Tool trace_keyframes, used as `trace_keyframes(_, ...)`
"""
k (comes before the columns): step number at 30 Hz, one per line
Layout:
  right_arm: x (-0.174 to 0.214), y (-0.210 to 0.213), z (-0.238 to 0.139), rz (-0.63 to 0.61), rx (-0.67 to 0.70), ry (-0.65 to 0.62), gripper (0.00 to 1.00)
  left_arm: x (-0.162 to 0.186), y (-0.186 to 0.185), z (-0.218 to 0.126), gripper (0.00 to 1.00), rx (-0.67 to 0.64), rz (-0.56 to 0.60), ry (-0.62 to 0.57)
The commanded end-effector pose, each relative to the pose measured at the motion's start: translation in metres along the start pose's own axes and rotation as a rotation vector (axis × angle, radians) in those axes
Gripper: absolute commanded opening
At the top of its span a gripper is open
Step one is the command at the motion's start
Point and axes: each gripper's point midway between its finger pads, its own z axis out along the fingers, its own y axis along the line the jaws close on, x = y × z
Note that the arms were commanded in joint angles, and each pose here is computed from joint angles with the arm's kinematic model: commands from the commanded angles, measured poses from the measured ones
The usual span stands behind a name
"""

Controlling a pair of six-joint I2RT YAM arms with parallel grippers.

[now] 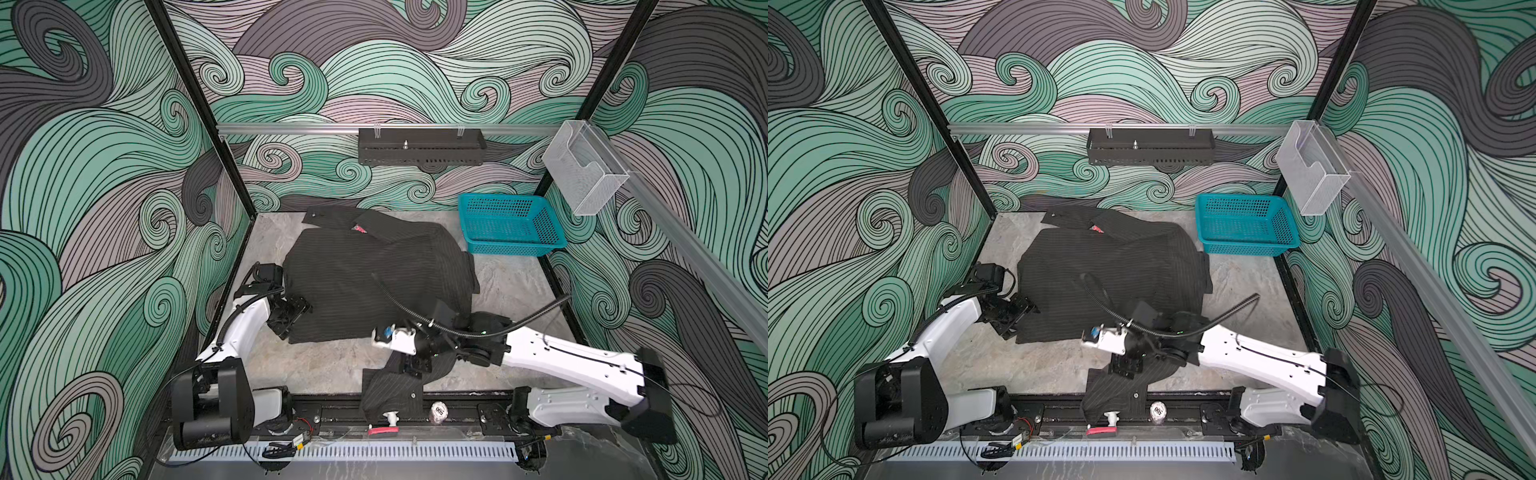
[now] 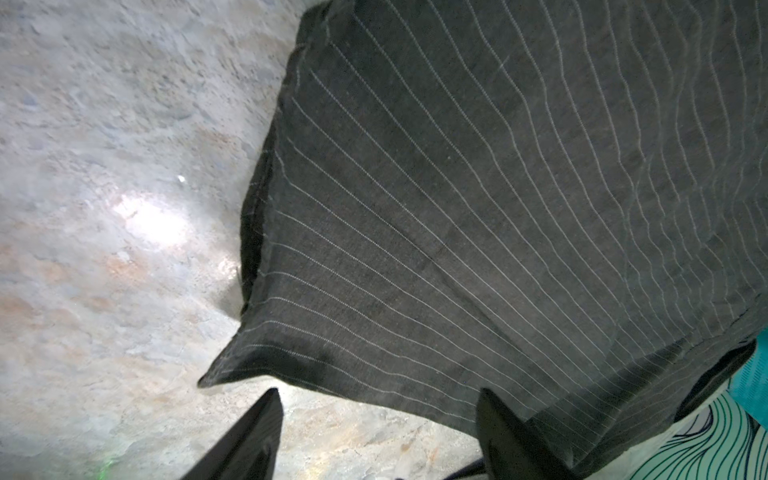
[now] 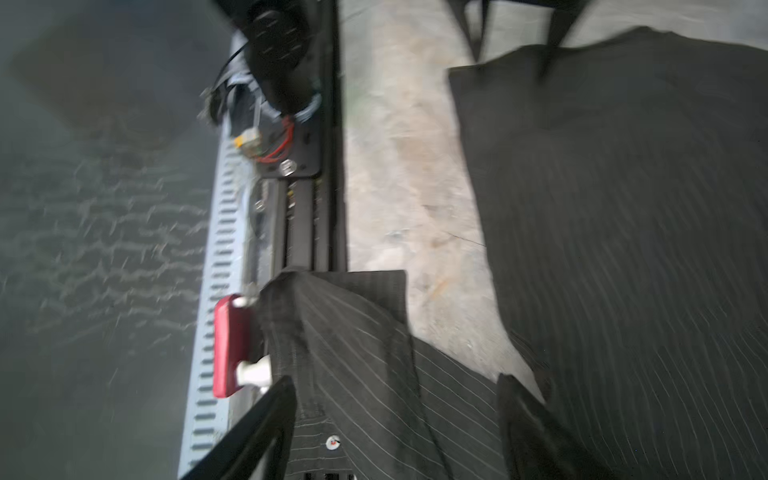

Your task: Fold and stack the long sleeve shirts

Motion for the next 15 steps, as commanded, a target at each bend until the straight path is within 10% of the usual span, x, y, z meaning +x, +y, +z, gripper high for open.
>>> trace_keyframes(1, 0.043, -0.073, 0.0, 0.479, 0.221, 0.07, 0.66, -0.006, -0.003, 0.009, 0.69, 0.01, -0.017, 0.009)
trace_keyframes(7, 0.149, -0.154, 0.0, 1.114, 0.457, 0.259, 0.51, -0.014, -0.018, 0.016, 0.55, 0.05, -0.036, 0.02)
trace_keyframes(15, 0.22, -0.201, 0.002, 1.35, 0.654, 0.387, 0.51, -0.03, -0.026, 0.039, 0.51, 0.046, -0.049, 0.039)
